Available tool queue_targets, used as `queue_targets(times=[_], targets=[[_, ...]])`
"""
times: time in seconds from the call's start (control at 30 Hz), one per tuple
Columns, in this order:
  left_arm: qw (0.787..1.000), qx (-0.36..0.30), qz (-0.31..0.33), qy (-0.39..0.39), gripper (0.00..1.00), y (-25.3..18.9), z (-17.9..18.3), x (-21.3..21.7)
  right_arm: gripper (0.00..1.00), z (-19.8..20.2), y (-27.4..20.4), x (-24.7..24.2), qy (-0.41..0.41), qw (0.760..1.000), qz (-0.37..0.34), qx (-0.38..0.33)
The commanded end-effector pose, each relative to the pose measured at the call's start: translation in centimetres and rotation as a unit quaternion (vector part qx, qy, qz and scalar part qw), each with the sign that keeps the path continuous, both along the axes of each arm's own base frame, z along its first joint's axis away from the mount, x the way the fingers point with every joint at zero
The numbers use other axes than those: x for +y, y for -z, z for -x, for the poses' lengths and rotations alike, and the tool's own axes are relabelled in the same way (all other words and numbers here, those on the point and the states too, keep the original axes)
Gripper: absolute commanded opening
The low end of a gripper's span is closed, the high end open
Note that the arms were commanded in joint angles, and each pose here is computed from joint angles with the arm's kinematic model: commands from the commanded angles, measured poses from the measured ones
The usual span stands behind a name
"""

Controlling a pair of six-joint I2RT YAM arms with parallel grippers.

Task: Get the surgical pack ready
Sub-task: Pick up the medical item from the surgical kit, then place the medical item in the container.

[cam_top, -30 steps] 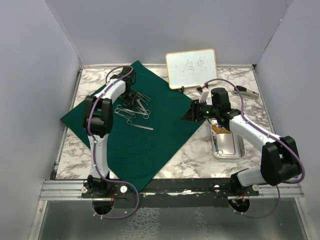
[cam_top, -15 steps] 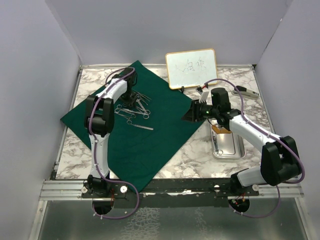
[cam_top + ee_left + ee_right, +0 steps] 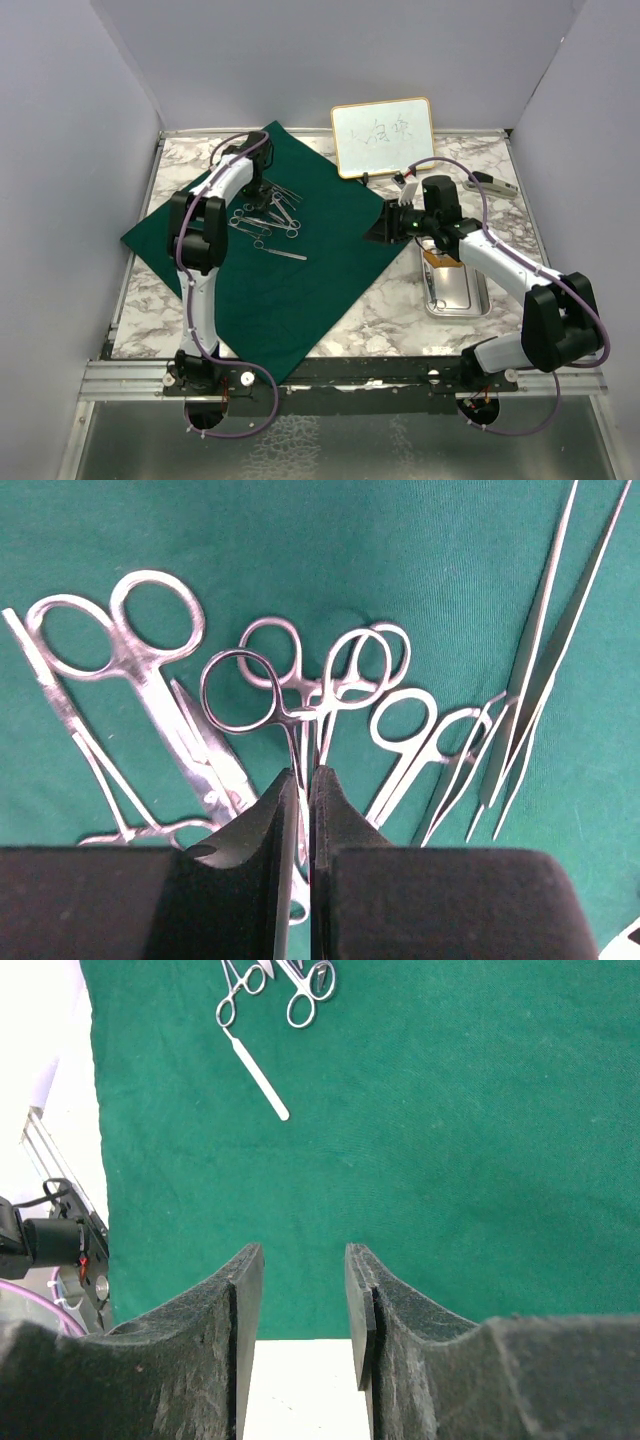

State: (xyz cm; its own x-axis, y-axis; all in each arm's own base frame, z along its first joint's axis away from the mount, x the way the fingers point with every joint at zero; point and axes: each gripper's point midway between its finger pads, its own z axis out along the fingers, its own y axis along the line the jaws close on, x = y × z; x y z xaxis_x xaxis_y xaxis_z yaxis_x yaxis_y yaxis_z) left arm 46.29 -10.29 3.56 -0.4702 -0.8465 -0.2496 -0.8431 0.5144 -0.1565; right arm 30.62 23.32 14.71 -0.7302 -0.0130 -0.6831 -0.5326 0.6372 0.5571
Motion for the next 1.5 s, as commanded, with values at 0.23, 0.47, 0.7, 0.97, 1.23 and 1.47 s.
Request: queue_targets(times=[0.23, 0.47, 0.7, 0.97, 1.23, 1.47], targets=[[0.990, -0.096, 0.031, 0.101, 0.00, -7.1, 1.8, -1.0, 0.39, 0.1, -1.2, 0.2, -0.009, 0.999, -0.004, -0.032], [0.972, -0.134, 0.032, 0.189, 0.00, -9.2, 2.9, -1.6, 0.39, 0.2, -2.6, 1.3, -0.031, 0.996, -0.013, -0.078], [0.891, -0.214, 0.027, 0.400, 0.00, -13.7, 5.7, -4.2, 0.39, 0.5, -4.9, 4.8, -0.095, 0.959, 0.024, -0.267], [0.789, -0.267, 0.114, 0.542, 0.00, -14.6, 13.3, -7.7, 0.42, 4.0, -7.1, 9.2, -0.275, 0.812, 0.022, -0.514], [0.747, -0.284, 0.173, 0.576, 0.00, -14.6, 18.1, -9.3, 0.42, 5.5, -6.5, 14.0, -0.392, 0.643, 0.104, -0.649], [0.740, -0.275, 0.223, 0.572, 0.00, -14.3, 20.1, -10.3, 0.47, 8.2, -3.3, 15.8, -0.447, 0.493, 0.172, -0.726]])
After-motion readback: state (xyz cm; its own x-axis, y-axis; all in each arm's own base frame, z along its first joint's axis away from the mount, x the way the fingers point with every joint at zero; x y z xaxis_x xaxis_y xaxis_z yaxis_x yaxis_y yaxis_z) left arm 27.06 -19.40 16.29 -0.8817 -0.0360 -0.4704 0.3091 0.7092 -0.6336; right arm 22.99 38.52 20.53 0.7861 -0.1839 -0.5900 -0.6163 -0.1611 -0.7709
